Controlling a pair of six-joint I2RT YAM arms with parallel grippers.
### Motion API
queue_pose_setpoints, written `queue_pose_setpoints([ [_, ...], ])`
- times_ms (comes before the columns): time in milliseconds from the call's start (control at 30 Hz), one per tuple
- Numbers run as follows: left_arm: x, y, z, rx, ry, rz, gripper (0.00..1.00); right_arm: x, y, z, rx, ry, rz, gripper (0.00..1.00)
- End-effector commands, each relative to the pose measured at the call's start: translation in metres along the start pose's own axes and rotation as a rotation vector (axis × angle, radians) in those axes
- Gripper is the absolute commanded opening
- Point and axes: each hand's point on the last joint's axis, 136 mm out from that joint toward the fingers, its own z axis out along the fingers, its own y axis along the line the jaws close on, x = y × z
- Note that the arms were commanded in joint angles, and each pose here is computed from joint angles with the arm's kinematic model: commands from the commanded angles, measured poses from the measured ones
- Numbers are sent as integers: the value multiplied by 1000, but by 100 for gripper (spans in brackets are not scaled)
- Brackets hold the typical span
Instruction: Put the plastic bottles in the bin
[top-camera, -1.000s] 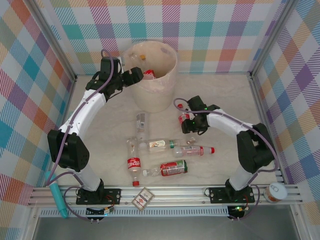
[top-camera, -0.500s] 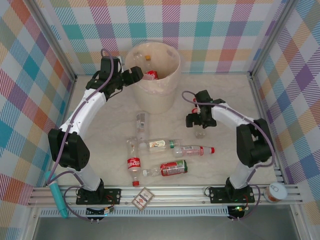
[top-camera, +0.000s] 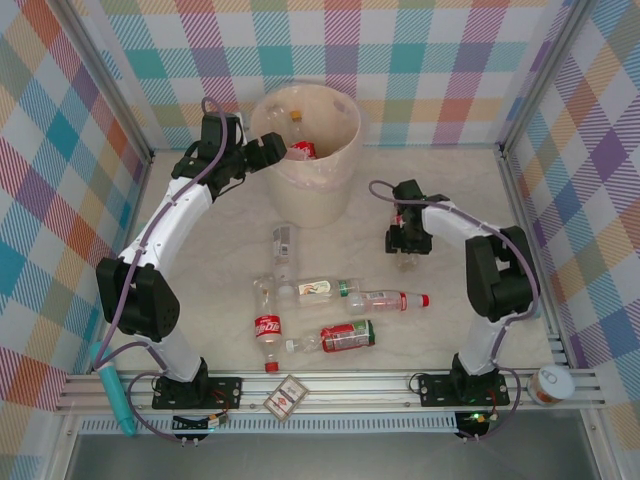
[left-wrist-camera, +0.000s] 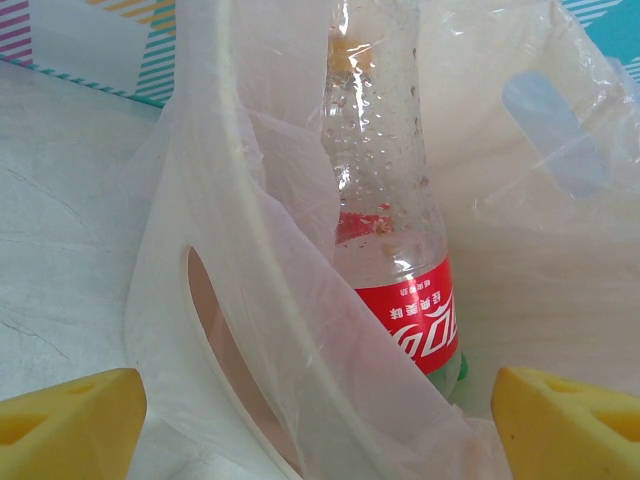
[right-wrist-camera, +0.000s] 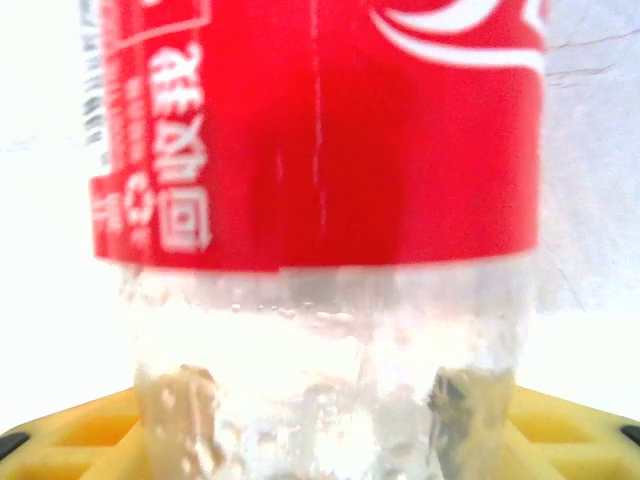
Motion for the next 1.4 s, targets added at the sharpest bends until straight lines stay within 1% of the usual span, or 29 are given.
queue_pose_setpoints([
  [0,9,5,-2,-29,47,14,89,-26,-3,-59,-10,-133,4,58],
  [67,8,5,-1,-28,47,17,89,-38,1,-94,-47,-210,2,57],
  [133,8,4,-2,-27,50,21,89,-54,12,-133,-120,-316,-4,56],
  [233,8,3,-4,-23,50,25,89,-82,38,-199,-264,-504,-31,55],
  [300,9,3,-5,-22,52,24,89,-101,59,-241,-329,-613,-65,55],
  [367,9,3,-6,-22,49,26,89,-120,80,-272,-369,-700,-107,54],
  [500,12,3,-3,-18,58,21,89,-154,132,-310,-448,-795,-196,54],
  [667,13,3,-2,-13,69,26,89,-179,192,-316,-496,-847,-288,54],
  [767,14,2,-2,-10,74,30,88,-191,218,-306,-517,-851,-326,54],
  [900,15,2,-2,-9,76,32,88,-201,241,-280,-512,-828,-367,54],
  [1033,14,2,-3,-7,73,30,88,-201,249,-252,-511,-774,-375,57],
  [1100,14,2,-3,-6,72,31,87,-198,251,-239,-506,-743,-377,62],
  [1200,14,2,-2,-3,72,31,87,-196,251,-232,-499,-724,-379,72],
  [1300,15,3,-1,-5,72,29,87,-197,248,-239,-488,-742,-381,82],
  [1367,15,2,-1,-4,72,26,87,-199,246,-248,-481,-758,-383,86],
])
